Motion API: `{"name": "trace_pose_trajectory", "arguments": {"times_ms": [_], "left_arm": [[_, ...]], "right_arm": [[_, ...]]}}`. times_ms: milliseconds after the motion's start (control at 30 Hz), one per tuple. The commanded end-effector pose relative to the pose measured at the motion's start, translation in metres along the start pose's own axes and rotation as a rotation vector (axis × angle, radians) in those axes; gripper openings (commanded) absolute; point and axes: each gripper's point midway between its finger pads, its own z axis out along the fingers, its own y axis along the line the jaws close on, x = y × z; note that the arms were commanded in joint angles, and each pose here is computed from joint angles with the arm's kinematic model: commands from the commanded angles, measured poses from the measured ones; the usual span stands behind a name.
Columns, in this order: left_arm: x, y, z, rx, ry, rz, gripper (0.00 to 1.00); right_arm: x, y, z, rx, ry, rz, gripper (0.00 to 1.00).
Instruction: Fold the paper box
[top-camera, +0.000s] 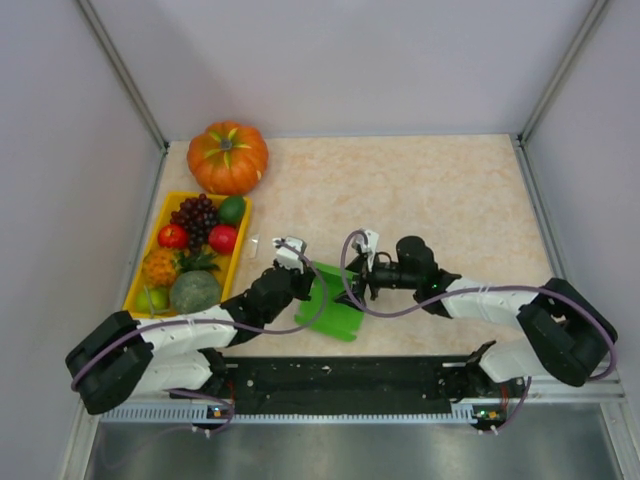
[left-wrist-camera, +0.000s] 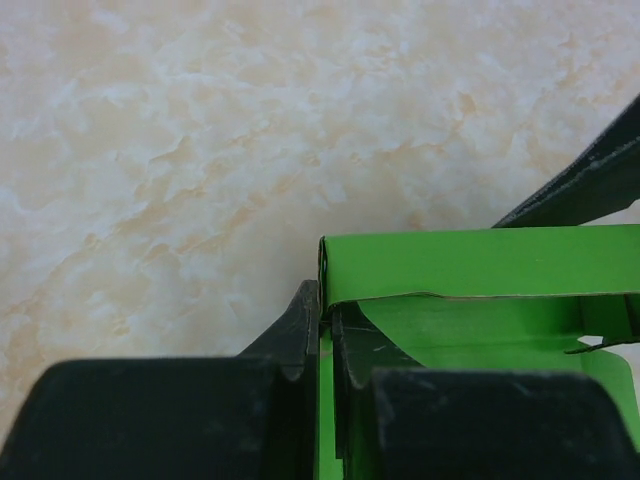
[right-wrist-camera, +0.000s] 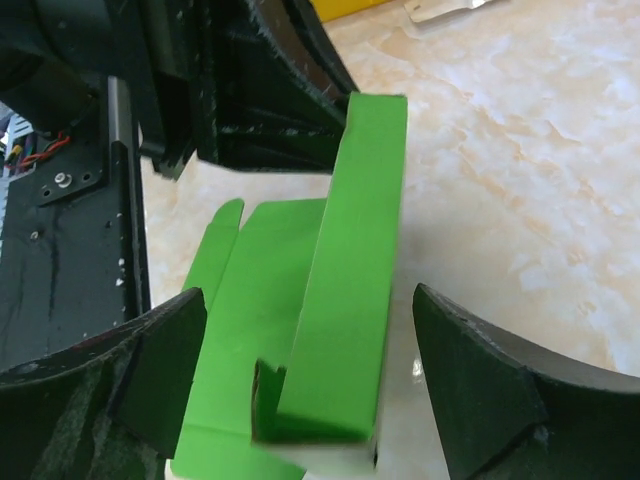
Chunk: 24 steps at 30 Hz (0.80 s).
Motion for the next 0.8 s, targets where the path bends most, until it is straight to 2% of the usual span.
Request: {"name": "trace_pose_trajectory", "arguments": {"times_ms": [0, 133, 300, 467, 567, 767], "left_arm": [[-0.015, -0.016, -0.004, 0.141, -0.03, -0.015, 0.0], [-0.008, -0.001, -0.001, 0.111, 0.008, -0.01, 0.0], [-0.004, 0.0, -0.003, 0.132, 0.038, 0.019, 0.0], [-0.005, -0.007, -0.01, 0.184, 0.041, 0.026, 0.0], [-0.007, -0.011, -0.011, 0.204, 0.047, 0.032, 0.0], [-0.009, -0.014, -0.014, 0.225, 0.047, 0.038, 0.0]], "right_arm": [[-0.009, 0.013, -0.018, -0.008, -0.049, 0.049, 0.87], [-0.022, 0.018, -0.042, 0.073, -0.104, 0.106, 0.9], [-0.021, 0.022, -0.061, 0.117, -0.097, 0.106, 0.91], [-0.017, 0.023, -0.07, 0.109, -0.094, 0.059, 0.83], [-0.008, 0.027, -0.063, 0.053, -0.043, 0.054, 0.73], [-0.007, 0.031, -0.058, 0.004, -0.048, 0.029, 0.72]]}}
